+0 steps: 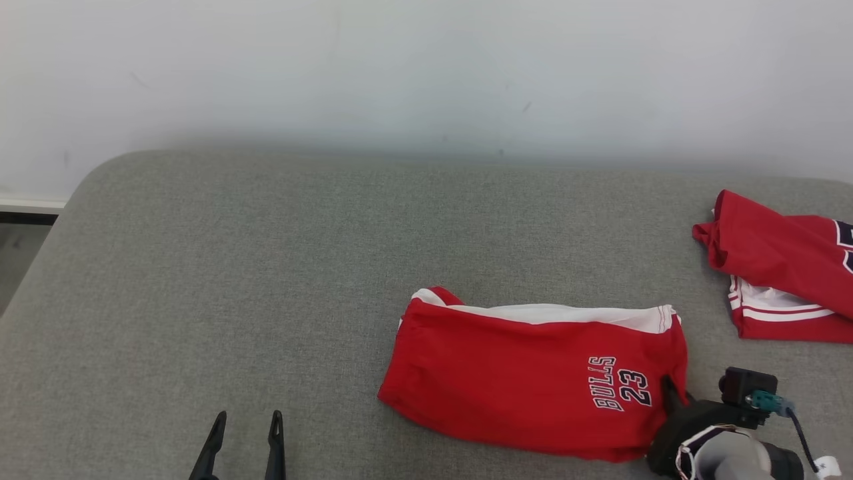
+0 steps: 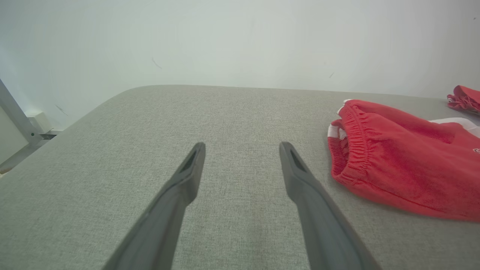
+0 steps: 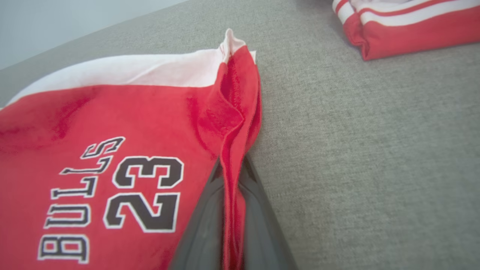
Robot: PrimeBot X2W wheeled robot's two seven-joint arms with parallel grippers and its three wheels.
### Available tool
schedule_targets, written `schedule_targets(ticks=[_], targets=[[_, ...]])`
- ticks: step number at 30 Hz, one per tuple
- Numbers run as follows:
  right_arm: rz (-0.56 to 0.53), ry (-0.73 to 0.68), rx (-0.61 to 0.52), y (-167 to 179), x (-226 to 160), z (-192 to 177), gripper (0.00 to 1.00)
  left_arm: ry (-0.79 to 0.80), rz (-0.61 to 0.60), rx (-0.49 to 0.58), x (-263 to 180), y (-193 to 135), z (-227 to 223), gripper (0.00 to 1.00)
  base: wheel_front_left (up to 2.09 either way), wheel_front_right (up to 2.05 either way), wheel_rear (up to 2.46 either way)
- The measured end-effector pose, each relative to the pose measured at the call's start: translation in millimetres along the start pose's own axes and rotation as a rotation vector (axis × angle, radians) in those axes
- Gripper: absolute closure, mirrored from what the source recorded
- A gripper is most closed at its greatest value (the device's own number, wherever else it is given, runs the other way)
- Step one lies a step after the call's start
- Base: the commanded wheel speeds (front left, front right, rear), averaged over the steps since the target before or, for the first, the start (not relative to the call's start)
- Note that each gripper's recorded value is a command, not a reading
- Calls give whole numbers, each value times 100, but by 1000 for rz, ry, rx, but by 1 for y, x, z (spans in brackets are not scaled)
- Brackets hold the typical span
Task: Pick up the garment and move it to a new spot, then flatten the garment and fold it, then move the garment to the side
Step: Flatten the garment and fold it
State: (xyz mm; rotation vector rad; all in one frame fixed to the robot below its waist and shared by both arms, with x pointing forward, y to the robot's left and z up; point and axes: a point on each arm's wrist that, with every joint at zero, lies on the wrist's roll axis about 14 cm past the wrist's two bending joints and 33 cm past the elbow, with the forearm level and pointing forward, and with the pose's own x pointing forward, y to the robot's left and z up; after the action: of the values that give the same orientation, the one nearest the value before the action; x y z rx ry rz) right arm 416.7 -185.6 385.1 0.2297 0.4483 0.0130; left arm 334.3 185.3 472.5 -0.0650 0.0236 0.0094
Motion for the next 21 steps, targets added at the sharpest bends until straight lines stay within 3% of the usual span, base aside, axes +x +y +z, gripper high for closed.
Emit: schedule_targets(ticks=[6,10,15,21], targets=[[-68,-45,-14,-40,-11,14,100,7,8,-9,-2,2,-2,0,0,0,0],[-59,-87,10,-39,-12,25,100,5,3,-14,0,0,-2,0,0,0,0],[30,-167,84,-10,-11,49,100,4,-8,-21,1,-4,-2,0,0,0,0],[234,-217,140,52,-17,75,100,2,-14,-24,1,-6,-1,0,0,0,0]])
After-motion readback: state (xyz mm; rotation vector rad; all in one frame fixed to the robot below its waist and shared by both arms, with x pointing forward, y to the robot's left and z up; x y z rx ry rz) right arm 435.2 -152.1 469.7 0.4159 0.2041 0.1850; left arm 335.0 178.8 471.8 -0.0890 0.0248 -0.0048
